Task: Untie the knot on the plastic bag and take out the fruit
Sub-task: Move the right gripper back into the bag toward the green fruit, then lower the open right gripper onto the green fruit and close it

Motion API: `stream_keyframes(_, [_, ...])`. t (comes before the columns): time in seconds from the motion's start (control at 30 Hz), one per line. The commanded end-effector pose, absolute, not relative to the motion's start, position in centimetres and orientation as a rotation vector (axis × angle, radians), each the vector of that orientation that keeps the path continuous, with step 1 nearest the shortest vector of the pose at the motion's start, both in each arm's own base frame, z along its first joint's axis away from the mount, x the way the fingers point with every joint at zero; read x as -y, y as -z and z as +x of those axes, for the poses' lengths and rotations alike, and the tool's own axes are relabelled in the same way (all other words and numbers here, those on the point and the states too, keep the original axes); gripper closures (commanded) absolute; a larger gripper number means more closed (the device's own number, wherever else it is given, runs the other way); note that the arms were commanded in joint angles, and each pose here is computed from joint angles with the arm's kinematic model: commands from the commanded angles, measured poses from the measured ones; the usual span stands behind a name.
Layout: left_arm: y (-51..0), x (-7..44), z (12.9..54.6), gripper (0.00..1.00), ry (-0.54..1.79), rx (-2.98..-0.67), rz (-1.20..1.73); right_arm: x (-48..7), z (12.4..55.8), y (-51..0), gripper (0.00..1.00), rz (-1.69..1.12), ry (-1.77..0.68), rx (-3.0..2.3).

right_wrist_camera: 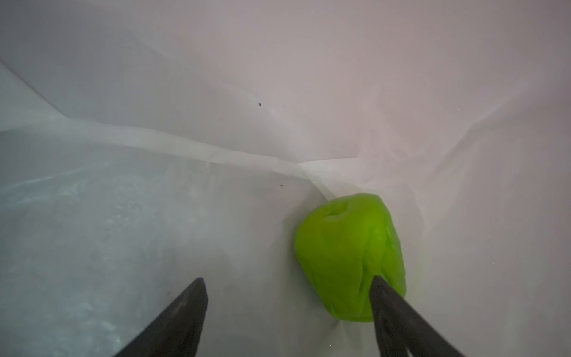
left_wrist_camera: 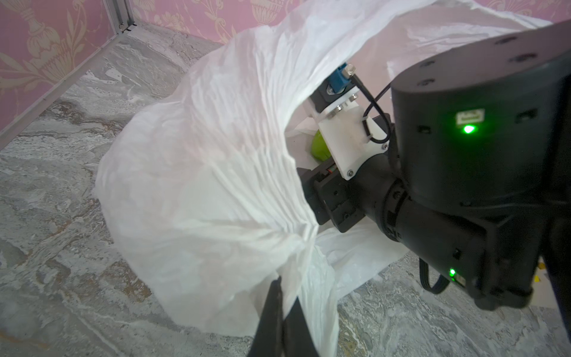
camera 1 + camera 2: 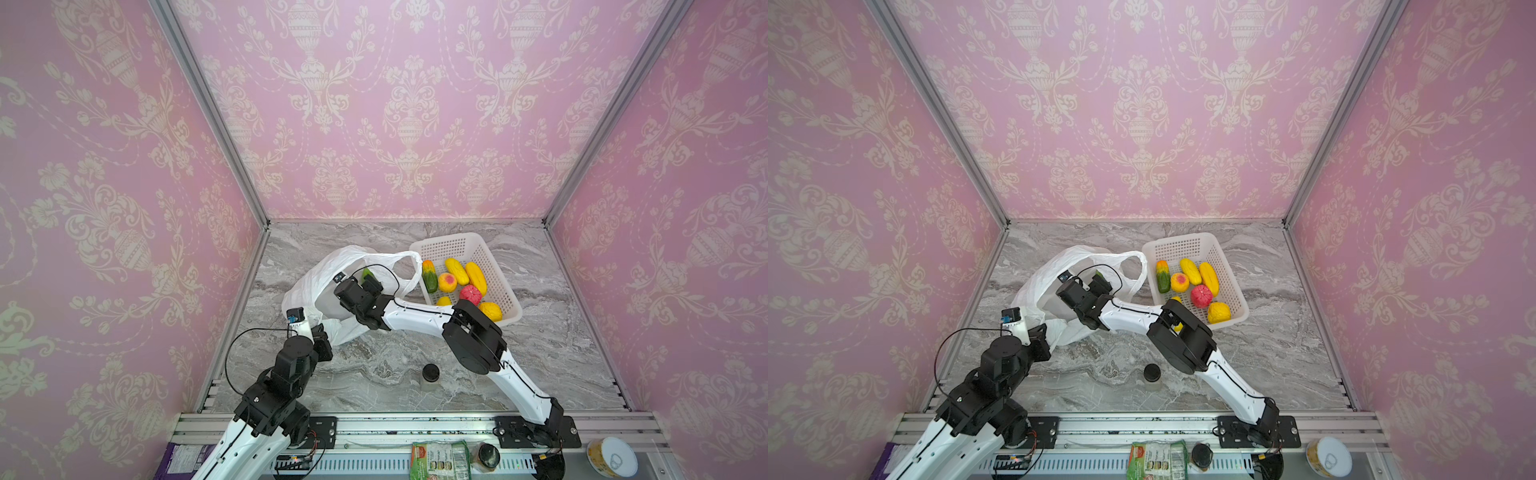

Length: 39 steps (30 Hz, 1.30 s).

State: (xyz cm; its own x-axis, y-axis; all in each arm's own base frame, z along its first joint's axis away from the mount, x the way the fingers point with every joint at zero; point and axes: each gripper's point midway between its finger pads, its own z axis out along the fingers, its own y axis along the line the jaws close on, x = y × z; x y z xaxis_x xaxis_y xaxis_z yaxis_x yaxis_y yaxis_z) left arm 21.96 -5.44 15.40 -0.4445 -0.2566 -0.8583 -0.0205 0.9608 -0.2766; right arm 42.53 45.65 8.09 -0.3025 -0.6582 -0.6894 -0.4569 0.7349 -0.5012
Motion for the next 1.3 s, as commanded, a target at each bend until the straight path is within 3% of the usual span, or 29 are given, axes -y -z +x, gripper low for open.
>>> stream_keyframes(0.0, [-14.9, 5.4, 21.8, 1.00, 0.253, -2.036, -0.173, -44.6, 44.2, -8.4, 0.09, -0.898, 0.383, -1.922])
stream_keyframes(0.2, [-14.8, 5.4, 21.9, 1.00, 0.252, -2.039, -0.172, -42.9, 45.8, -7.3, 0.07, -0.877, 0.445, -1.960])
stream_keyframes(0.47, [-14.9, 5.4, 21.9, 1.00, 0.254, -2.036, -0.173, -40.9, 47.1, -5.5, 0.14, -0.862, 0.410, -2.086])
stream_keyframes(0.77, [-14.8, 5.3, 21.8, 1.00, 0.252, -2.038, -0.174, -39.9, 47.5, -5.2, 0.46, -0.846, 0.289, -2.179])
stream_keyframes(0.87, [-14.8, 5.4, 21.9, 1.00, 0.252, -2.038, -0.173, -40.0, 47.2, -6.2, 0.55, -0.818, 0.251, -2.178])
stream_keyframes(1.27, [-13.8, 6.3, 22.6, 1.00, 0.244, -2.105, -0.137, -42.3, 40.2, -15.8, 0.61, -0.811, -0.117, -1.969])
